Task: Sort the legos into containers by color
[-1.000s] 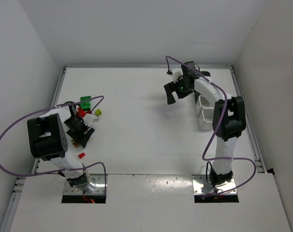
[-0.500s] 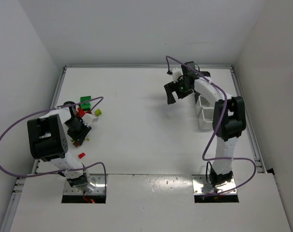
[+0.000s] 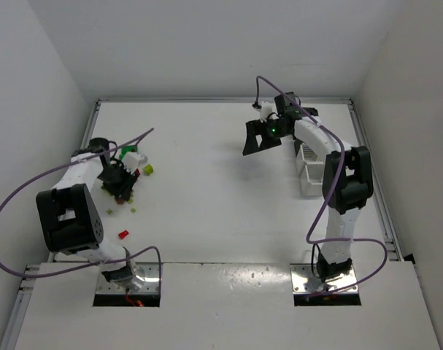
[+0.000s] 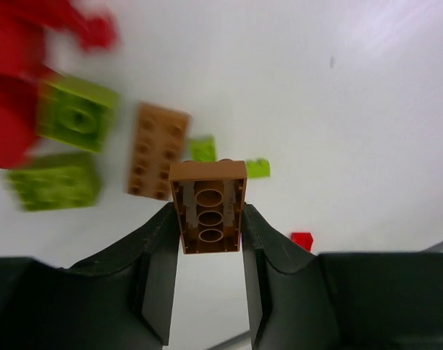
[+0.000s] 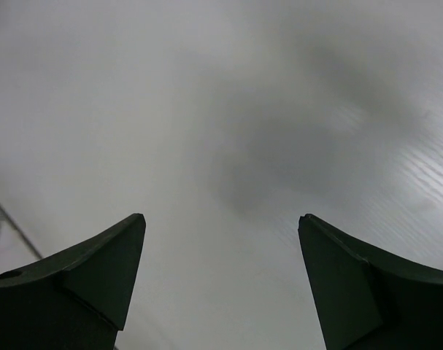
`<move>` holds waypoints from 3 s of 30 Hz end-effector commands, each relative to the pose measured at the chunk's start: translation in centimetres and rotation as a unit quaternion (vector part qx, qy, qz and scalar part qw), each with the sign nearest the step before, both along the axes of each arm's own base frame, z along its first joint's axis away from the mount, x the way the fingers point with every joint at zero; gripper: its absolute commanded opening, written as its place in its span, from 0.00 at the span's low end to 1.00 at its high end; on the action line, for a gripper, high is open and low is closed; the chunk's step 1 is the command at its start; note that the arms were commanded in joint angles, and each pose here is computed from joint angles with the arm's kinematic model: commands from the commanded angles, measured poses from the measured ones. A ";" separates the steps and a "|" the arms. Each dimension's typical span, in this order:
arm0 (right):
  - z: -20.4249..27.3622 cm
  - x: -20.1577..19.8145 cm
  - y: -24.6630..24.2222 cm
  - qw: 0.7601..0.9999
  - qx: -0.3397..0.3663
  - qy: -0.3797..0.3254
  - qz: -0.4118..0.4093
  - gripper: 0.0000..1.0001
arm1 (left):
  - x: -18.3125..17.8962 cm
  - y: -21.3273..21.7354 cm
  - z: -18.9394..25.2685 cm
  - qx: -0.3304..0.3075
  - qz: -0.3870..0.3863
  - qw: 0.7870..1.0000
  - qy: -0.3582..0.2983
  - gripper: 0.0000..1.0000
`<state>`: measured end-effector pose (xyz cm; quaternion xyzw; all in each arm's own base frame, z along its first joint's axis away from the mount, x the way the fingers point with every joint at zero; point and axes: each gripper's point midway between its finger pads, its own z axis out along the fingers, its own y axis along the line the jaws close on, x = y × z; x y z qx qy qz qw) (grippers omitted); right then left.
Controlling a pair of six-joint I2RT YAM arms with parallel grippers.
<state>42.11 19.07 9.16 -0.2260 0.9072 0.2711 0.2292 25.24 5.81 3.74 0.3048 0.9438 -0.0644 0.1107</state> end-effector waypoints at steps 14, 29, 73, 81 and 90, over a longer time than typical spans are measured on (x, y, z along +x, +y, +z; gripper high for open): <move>9.4 2.2 11.5 0.960 0.273 0.037 0.055 0.79 | 8.6 -19.8 12.5 -0.148 -0.121 0.962 -0.197 0.18; 8.4 -1.8 15.2 0.950 0.281 0.075 0.114 0.79 | 11.7 -27.7 15.2 -0.169 -0.142 0.942 -0.253 0.17; 11.1 10.4 -8.0 0.971 -0.026 -0.178 -0.154 0.00 | 14.6 -19.3 20.4 -0.132 0.081 0.932 -0.329 1.00; 13.3 12.5 -20.7 0.927 -0.130 -0.223 -0.273 0.00 | 13.8 -10.1 17.6 -0.024 0.189 0.929 -0.317 1.00; 10.9 14.2 -23.1 0.922 -0.149 -0.209 -0.290 0.00 | 12.6 -6.2 16.0 -0.007 0.224 0.930 -0.291 1.00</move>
